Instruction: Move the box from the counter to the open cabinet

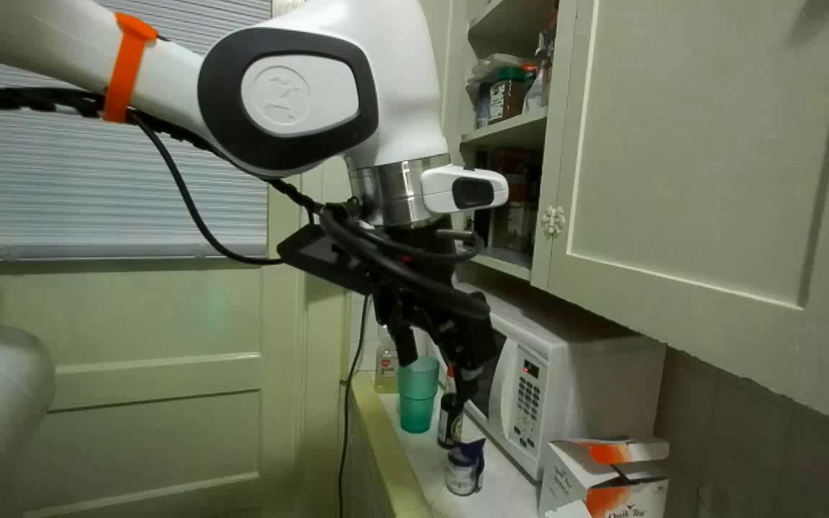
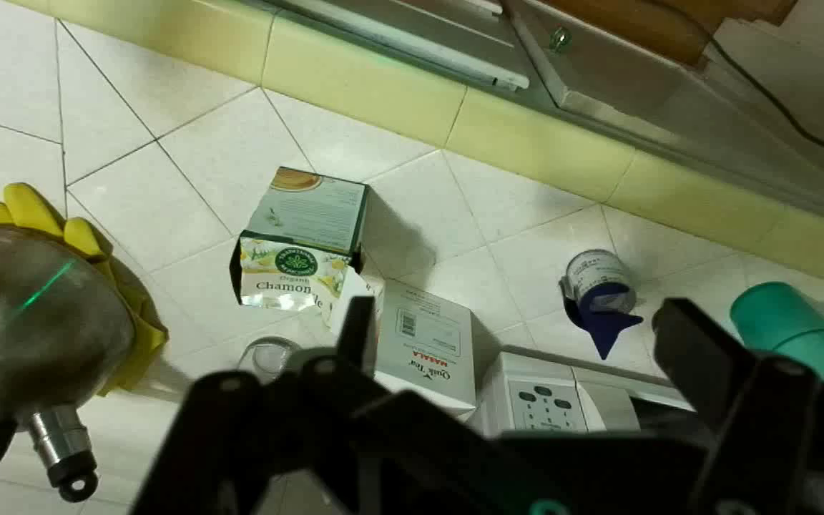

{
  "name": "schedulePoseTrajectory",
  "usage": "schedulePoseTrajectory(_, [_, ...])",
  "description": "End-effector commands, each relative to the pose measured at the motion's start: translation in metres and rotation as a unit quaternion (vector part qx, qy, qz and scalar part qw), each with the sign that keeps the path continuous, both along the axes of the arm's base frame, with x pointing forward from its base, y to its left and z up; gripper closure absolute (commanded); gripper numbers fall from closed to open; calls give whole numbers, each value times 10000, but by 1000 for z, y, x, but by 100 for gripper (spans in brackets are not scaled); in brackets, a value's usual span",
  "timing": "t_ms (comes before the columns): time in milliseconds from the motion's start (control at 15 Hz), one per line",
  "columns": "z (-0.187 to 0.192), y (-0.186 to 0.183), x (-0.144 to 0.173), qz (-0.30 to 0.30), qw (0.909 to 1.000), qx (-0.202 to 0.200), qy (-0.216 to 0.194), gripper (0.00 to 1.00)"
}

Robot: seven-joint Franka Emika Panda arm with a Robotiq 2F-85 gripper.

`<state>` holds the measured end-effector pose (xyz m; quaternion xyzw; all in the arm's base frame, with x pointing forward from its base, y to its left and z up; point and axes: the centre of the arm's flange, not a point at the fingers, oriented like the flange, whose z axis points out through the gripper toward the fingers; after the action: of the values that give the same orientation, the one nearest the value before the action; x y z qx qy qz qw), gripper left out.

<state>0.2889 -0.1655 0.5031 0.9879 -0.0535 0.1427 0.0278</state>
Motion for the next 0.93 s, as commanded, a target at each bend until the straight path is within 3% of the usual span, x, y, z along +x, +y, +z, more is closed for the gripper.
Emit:
schedulePoseTrajectory(0, [0,0,0,0,10000,0,0,0])
schedulePoseTrajectory(533, [0,0,0,0,10000,0,0,0])
schedulePoseTrajectory(867, [-32,-32,26,-408,9980,-288,-395,0])
